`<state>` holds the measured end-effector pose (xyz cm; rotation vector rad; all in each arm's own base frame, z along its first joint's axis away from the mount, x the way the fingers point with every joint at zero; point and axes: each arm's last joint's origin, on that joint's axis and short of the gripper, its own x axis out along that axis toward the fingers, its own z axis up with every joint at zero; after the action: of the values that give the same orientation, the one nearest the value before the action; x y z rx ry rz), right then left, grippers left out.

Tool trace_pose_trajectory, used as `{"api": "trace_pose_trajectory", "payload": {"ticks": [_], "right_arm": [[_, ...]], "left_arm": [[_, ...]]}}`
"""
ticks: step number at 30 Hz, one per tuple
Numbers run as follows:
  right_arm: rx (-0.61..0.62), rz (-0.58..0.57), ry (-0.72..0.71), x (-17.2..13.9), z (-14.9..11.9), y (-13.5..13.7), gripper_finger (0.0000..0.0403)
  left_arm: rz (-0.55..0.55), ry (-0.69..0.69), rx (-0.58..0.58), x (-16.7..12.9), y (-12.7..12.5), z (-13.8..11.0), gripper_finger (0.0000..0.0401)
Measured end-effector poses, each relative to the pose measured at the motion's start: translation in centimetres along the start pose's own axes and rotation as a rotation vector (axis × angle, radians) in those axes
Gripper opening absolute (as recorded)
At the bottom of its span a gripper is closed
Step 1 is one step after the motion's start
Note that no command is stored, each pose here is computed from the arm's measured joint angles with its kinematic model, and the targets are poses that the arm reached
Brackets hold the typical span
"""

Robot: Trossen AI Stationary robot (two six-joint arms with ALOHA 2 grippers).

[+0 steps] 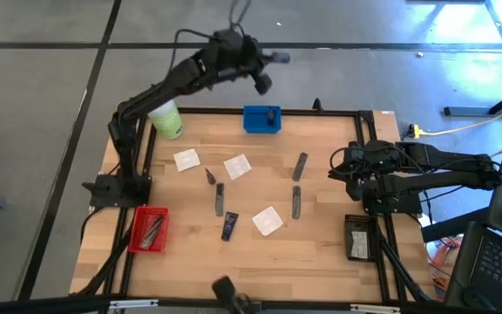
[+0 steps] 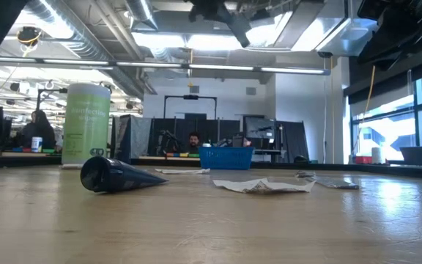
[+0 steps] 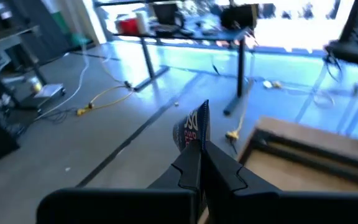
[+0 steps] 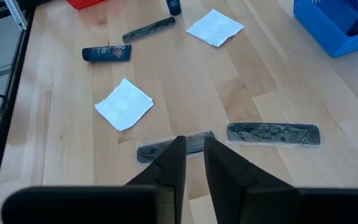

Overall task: Pick & Place Travel size toiletries
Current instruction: Put the dark blue shaving cream bottle into the blue basket

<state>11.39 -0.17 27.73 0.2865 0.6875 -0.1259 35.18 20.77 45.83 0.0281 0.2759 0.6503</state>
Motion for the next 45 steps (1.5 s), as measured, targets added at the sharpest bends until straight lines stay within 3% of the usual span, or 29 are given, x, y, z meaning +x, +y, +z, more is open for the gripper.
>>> {"api": "trace_pose_trajectory", "payload": {"ticks": [9,18,25,38,45], "right_arm": [[0.0,0.0,0.0,0.0,0.0,0.0,0.0049],[0.0,0.0,0.0,0.0,0.0,0.0,0.0044],[0.0,0.0,0.0,0.0,0.0,0.0,0.0058],[0.0,0.0,0.0,0.0,0.0,0.0,0.0086],[0.0,0.0,0.0,0.0,0.0,0.0,0.0097]], "left_arm": [[0.122,0.02,-0.187,0.2,5.2,-0.5,0.0002],[0.155,0.137,-0.286,0.2,7.6,-2.0,0.0002],[0.175,0.218,-0.352,1.6,8.3,-3.7,0.0002],[0.164,0.437,-0.347,7.2,7.6,-9.3,0.0002],[0.166,0.533,-0.343,8.8,7.5,-11.6,0.0002]]}}
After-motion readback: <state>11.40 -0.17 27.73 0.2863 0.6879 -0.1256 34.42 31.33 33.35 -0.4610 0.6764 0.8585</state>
